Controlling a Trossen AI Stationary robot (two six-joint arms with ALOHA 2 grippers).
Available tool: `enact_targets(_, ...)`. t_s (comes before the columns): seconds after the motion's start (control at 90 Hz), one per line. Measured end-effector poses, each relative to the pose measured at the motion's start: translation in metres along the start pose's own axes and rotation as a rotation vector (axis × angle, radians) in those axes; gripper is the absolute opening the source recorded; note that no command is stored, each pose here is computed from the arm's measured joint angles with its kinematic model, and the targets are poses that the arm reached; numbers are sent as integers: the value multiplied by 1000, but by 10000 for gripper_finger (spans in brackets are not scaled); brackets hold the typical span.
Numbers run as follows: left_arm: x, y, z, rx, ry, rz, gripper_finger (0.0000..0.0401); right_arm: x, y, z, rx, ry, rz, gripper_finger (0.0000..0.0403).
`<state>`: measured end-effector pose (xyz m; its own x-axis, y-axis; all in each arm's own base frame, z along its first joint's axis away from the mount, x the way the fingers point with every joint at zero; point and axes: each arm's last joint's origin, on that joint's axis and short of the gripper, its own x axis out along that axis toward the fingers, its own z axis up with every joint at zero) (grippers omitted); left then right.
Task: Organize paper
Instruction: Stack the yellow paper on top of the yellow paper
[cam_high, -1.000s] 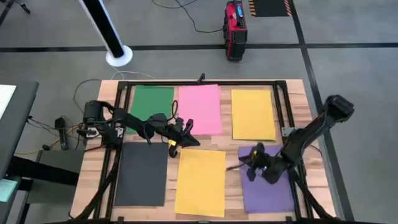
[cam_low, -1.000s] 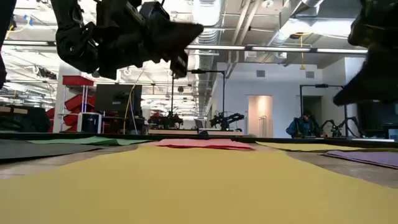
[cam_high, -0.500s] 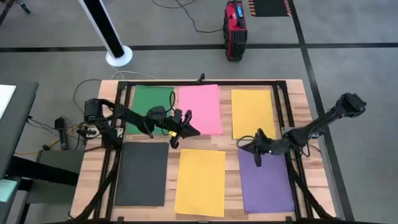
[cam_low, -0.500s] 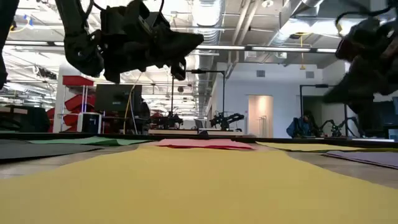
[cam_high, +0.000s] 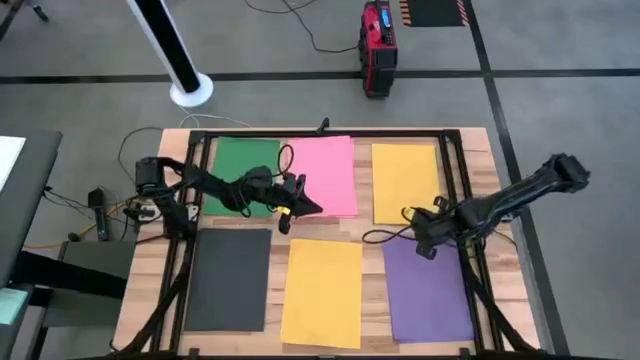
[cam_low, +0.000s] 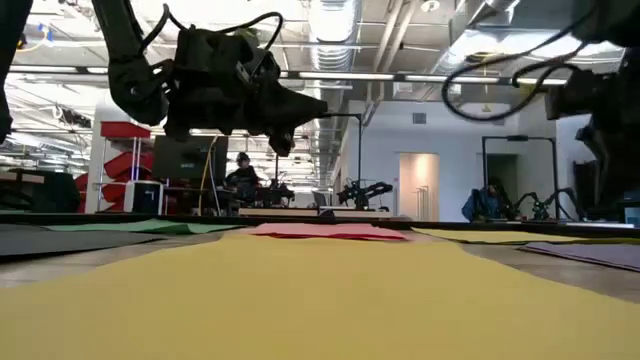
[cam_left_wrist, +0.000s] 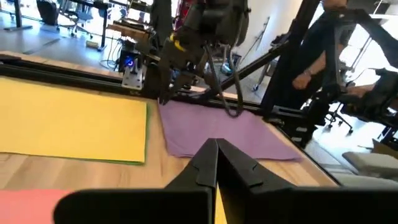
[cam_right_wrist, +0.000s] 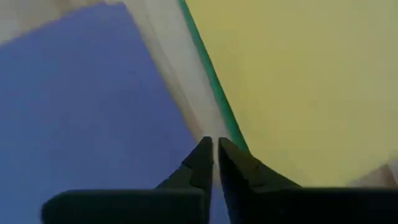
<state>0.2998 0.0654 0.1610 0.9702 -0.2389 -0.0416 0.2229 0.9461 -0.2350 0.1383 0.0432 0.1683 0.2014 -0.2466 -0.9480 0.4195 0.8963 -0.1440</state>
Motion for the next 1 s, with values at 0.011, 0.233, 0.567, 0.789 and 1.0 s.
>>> enact_targets(0.011, 0, 0, 0, 2, -1, 1, 0, 1, 1, 0, -3, 7, -9, 52)
enact_targets(0.233, 0, 2, -5, 8, 48, 30, 0, 29, 11, 1, -35, 112, -189, 134)
enact_targets(0.567, 0, 2, -8, 7, 71, 45, 0, 43, 21, 5, -32, 140, -295, 159)
enact_targets(0.789, 0, 3, -9, 7, 83, 47, 0, 34, 18, 5, -7, 89, -320, 135)
enact_targets(1.0, 0, 3, -10, 22, 89, 47, 0, 33, 16, 5, -9, 78, -330, 133)
